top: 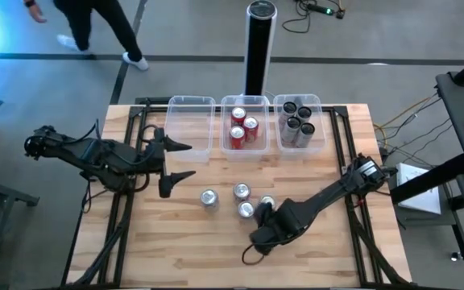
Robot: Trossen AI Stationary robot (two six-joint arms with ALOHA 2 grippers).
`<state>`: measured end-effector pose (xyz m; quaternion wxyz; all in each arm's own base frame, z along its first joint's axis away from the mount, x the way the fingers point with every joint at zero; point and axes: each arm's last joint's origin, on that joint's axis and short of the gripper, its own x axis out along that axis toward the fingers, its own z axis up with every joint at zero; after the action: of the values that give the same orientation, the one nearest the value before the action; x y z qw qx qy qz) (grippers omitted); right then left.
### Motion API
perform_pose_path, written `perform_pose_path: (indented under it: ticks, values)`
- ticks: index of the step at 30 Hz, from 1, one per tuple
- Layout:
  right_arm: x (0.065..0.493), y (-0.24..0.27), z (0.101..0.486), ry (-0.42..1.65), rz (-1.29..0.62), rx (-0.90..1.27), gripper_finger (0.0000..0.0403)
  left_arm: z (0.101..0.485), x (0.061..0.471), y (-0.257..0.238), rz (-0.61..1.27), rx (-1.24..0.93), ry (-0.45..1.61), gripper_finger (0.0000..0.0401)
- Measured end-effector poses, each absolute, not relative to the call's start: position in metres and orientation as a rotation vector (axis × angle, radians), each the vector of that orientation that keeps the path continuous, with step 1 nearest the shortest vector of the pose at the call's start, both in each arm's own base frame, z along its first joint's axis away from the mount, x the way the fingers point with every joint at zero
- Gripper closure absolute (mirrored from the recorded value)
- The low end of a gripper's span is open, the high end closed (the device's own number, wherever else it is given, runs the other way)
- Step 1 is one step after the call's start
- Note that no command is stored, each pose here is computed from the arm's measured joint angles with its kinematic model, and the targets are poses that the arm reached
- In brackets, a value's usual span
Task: Sort soda cans
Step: Put the red soda can into the middle white bin
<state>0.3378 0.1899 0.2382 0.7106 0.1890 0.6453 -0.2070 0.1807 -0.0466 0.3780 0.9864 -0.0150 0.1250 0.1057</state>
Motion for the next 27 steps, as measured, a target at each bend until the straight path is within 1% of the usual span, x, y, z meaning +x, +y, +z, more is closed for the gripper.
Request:
perform_pose_path:
  ticks: [3, 6, 8, 10, 14, 21, 27]
  values:
    - [0.333, 0.199, 0.235, 1.48, -0.249, 0.189, 0.0039, 0.376, 0.18, -0.046, 0.217, -0.045, 0.268, 0.0056]
    - [0.326, 0.207, 0.223, 1.534, -0.075, -0.021, 0.0039, 0.373, 0.179, -0.046, 0.224, -0.06, 0.297, 0.0056]
    - [0.321, 0.209, 0.213, 1.582, 0.014, -0.085, 0.0039, 0.37, 0.178, -0.046, 0.232, -0.077, 0.321, 0.0056]
    - [0.316, 0.208, 0.203, 1.635, 0.065, -0.102, 0.0039, 0.368, 0.177, -0.045, 0.25, -0.098, 0.345, 0.0056]
    - [0.313, 0.201, 0.186, 1.674, 0.068, -0.114, 0.0039, 0.365, 0.176, -0.045, 0.263, -0.122, 0.362, 0.0056]
    - [0.327, 0.197, 0.173, 1.542, 0.091, -0.064, 0.0039, 0.367, 0.178, -0.044, 0.301, -0.135, 0.331, 0.0056]
    - [0.326, 0.195, 0.156, 1.546, 0.033, -0.102, 0.0039, 0.372, 0.184, -0.046, 0.305, -0.128, 0.268, 0.0056]
